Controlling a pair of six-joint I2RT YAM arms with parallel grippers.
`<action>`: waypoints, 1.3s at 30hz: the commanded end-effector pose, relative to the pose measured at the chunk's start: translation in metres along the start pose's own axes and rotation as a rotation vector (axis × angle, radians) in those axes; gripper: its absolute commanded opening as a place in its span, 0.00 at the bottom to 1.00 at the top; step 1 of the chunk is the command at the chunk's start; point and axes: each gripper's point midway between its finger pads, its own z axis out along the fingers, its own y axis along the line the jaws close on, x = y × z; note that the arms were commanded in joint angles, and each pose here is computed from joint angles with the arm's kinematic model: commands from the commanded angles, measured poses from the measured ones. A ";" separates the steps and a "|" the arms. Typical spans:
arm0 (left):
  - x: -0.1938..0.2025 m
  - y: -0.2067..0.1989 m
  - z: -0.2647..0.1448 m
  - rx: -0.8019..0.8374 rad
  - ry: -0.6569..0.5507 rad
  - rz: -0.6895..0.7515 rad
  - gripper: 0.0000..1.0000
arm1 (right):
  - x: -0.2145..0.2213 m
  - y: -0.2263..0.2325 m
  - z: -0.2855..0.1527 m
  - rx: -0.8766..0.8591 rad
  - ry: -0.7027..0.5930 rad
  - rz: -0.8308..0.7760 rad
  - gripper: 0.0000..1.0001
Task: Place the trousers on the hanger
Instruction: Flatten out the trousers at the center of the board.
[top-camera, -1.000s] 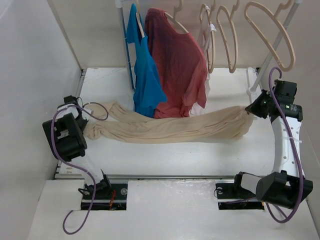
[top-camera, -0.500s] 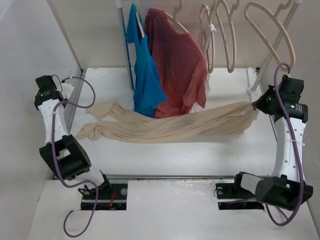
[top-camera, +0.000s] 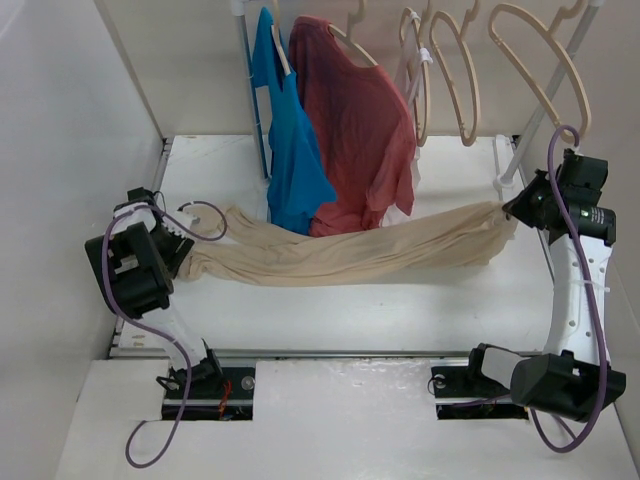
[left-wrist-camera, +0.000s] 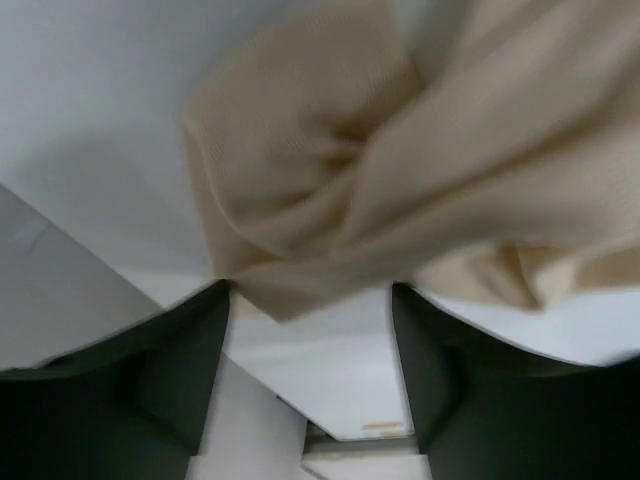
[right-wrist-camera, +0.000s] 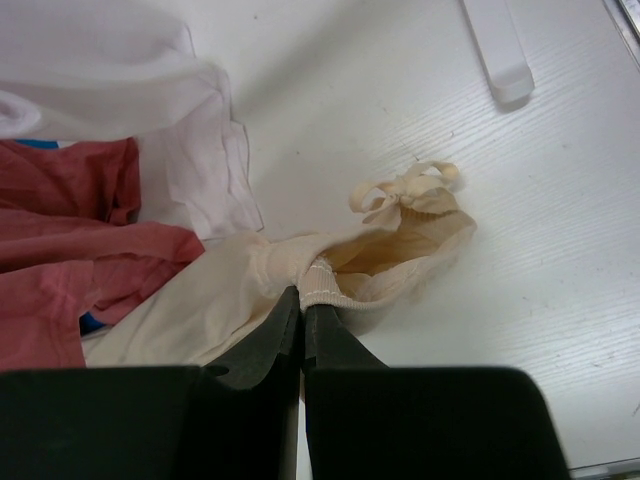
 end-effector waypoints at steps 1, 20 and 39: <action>-0.024 0.016 -0.001 -0.019 -0.075 -0.033 0.52 | -0.012 0.002 -0.008 -0.018 -0.063 -0.023 0.00; -0.013 0.106 -0.213 -0.495 -0.284 -0.144 0.00 | -0.076 0.005 -0.064 0.070 -0.300 0.002 0.00; -0.025 0.126 -0.212 -0.506 -0.257 -0.239 0.00 | -0.061 0.015 -0.037 -0.008 -0.199 -0.005 0.00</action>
